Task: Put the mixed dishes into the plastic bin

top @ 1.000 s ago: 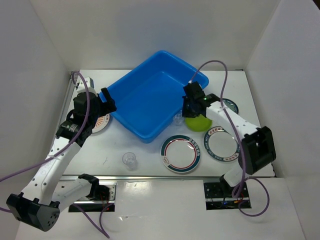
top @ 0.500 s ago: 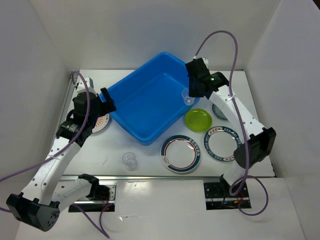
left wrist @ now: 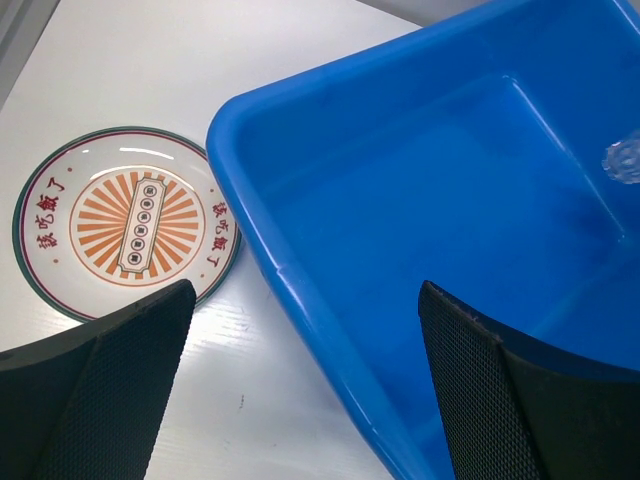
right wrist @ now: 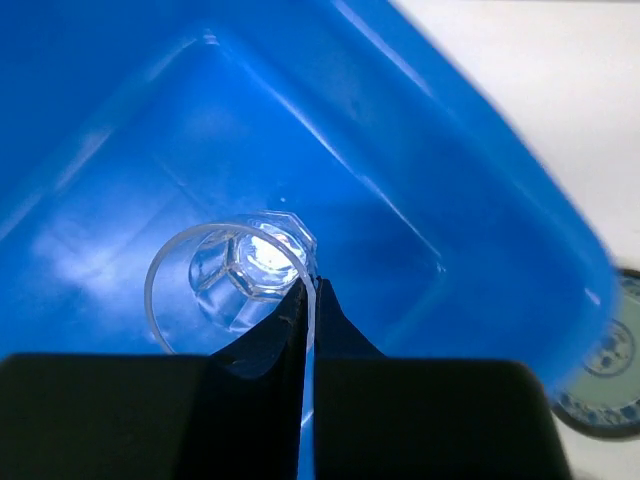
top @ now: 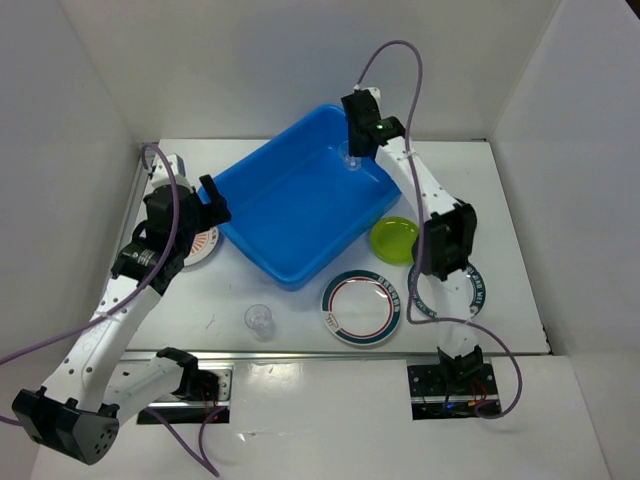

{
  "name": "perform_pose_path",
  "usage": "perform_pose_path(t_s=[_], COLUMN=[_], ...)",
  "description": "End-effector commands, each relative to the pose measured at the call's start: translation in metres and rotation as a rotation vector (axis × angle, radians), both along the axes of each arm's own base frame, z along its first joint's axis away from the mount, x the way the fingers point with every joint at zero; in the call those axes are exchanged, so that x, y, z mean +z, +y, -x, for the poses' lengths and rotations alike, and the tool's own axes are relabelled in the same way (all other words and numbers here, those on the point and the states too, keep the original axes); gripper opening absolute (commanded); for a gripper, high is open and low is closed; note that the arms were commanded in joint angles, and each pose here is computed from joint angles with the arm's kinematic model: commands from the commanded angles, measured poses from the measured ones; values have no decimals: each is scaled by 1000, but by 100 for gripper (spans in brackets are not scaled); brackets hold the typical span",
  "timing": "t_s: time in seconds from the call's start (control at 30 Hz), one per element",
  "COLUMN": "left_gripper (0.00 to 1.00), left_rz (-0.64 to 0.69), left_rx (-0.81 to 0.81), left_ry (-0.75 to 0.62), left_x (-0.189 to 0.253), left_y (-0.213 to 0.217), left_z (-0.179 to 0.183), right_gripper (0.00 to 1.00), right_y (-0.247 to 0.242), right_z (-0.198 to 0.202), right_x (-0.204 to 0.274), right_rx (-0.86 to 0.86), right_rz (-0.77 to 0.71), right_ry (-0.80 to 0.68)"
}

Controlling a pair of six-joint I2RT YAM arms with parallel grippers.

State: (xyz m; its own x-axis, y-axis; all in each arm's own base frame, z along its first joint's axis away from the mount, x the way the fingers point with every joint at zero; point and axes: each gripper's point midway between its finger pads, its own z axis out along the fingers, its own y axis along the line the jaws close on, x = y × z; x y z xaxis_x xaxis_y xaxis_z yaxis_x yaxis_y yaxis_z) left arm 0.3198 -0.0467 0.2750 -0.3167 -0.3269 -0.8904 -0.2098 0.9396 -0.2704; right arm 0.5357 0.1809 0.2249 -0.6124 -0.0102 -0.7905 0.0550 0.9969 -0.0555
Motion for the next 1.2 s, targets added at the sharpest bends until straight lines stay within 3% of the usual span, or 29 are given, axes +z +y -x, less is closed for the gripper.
perform_pose_path(t_s=[0.0,0.2,0.53,0.67,0.73,0.77,0.8,0.93,1.03,1.07,1.1,1.17], left_gripper=[99,99,99,99,99,99,99,99,99,99,99,97], left_rz=[1,-10,-25,-28,-42,-42,-42,-45,-53,-54,-53,-59], left_rx=[-6,-10,-14,-14,-18,-18,-18,-18,2,76,112,258], left_ry=[-35,-26,-5,5,23,23,23,32,32,44,38,54], left_x=[5,1,-3,-6,-11,-11,-11,-13,-15,-20,-19,-25], left_y=[0,0,-2,-3,-2,-2,-2,-3,-1,11,16,48], left_z=[-2,-1,-11,-12,-13,-12,-12,-16,-22,-23,-23,-17], right_gripper=[1,1,1,5,15,15,40,64,64,65,65,65], right_y=[-3,10,43,55,58,58,59,60,49,44,43,35], right_z=[-40,-79,-93,-96,-100,-100,-103,-103,-92,-83,-82,-59], right_x=[-55,-81,-116,-131,-126,-126,-120,-35,19,43,34,85], right_rx=[5,34,97,126,138,138,141,195,207,208,204,216], right_rz=[-5,-147,-282,-333,-346,-346,-352,-367,-332,-323,-316,-322], right_ry=[56,39,56,69,44,44,24,-113,-188,-214,-186,-240])
